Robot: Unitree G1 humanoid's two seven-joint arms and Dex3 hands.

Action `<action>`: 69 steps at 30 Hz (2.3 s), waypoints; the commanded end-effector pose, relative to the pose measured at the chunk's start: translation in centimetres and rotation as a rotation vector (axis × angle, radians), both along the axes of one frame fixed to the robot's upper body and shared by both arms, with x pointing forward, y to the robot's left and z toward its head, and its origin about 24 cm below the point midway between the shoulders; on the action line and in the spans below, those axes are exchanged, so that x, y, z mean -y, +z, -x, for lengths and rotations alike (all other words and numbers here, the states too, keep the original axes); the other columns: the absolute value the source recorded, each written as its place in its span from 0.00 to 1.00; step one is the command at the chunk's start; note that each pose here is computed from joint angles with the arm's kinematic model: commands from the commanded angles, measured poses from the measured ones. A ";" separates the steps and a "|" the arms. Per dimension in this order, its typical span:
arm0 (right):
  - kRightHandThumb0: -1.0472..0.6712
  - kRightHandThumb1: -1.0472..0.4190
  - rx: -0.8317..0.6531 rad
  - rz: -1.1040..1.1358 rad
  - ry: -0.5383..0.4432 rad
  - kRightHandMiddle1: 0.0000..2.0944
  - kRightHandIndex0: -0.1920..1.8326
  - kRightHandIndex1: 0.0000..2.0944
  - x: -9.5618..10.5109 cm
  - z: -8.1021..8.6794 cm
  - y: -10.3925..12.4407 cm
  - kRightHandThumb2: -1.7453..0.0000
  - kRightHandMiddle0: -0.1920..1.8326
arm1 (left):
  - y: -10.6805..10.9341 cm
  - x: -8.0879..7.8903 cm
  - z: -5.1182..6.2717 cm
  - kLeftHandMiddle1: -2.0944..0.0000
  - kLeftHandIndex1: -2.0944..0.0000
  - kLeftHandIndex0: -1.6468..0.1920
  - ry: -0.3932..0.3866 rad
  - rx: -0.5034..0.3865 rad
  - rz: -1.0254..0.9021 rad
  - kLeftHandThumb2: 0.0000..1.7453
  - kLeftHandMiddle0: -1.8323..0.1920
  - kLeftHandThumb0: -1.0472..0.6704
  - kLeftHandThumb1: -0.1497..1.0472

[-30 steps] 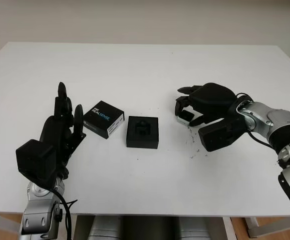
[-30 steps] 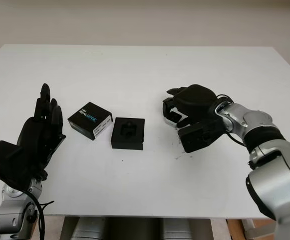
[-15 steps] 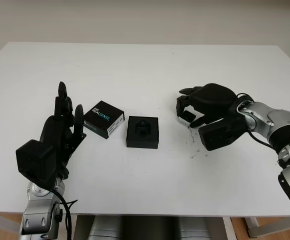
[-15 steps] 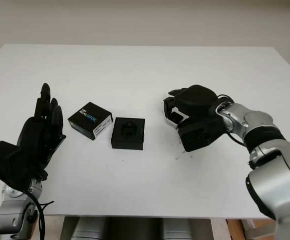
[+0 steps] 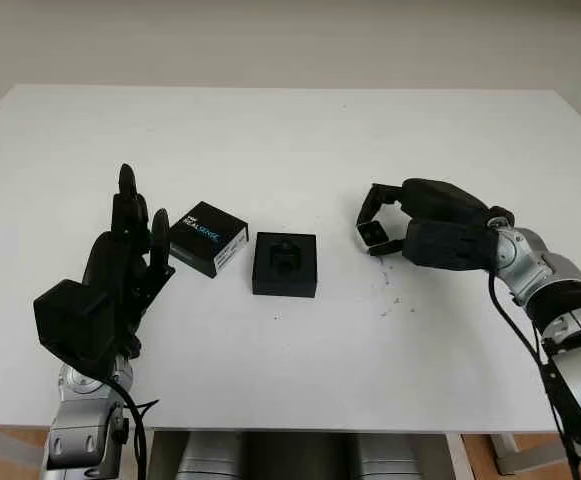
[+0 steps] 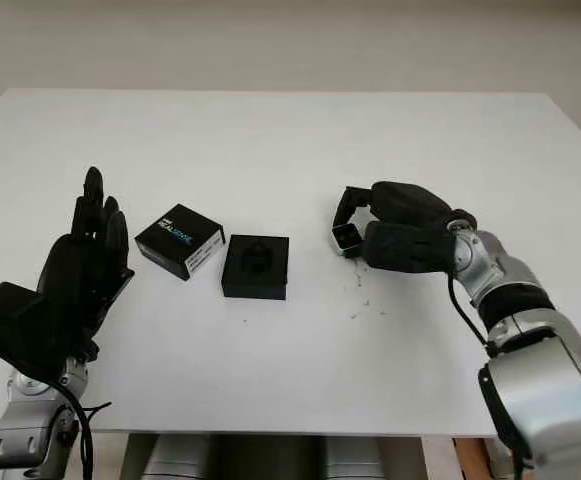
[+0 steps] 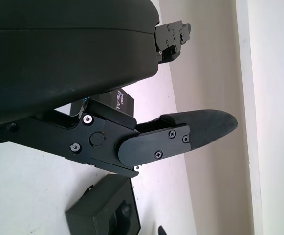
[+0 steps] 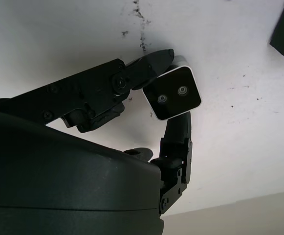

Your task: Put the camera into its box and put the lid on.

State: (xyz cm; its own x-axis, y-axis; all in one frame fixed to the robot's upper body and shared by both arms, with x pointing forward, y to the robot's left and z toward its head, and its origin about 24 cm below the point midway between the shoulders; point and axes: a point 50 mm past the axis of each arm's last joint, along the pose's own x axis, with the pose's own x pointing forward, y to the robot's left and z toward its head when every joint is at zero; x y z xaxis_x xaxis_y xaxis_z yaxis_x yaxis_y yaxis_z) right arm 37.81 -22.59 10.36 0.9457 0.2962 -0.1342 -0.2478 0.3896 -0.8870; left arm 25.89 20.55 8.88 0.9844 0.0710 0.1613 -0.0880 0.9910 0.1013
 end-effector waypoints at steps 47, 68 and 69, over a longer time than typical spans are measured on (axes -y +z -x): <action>0.39 0.07 -0.110 -0.733 -0.126 0.82 0.27 0.03 -9.4 4.6 1.7 0.97 0.23 | -0.7 0.3 0.7 1.00 1.00 1.00 -0.009 -0.013 0.018 0.38 1.00 0.19 1.00; 0.39 0.08 -0.213 -0.586 -0.102 0.82 0.27 0.03 -10.6 4.1 0.2 0.97 0.24 | -0.4 0.3 0.8 1.00 1.00 1.00 -0.002 -0.017 0.019 0.37 1.00 0.18 1.00; 0.39 0.08 -0.213 -0.584 -0.099 0.83 0.27 0.03 -10.6 4.1 0.1 0.97 0.24 | -0.4 0.2 0.8 0.99 1.00 1.00 -0.003 -0.017 0.021 0.37 1.00 0.18 1.00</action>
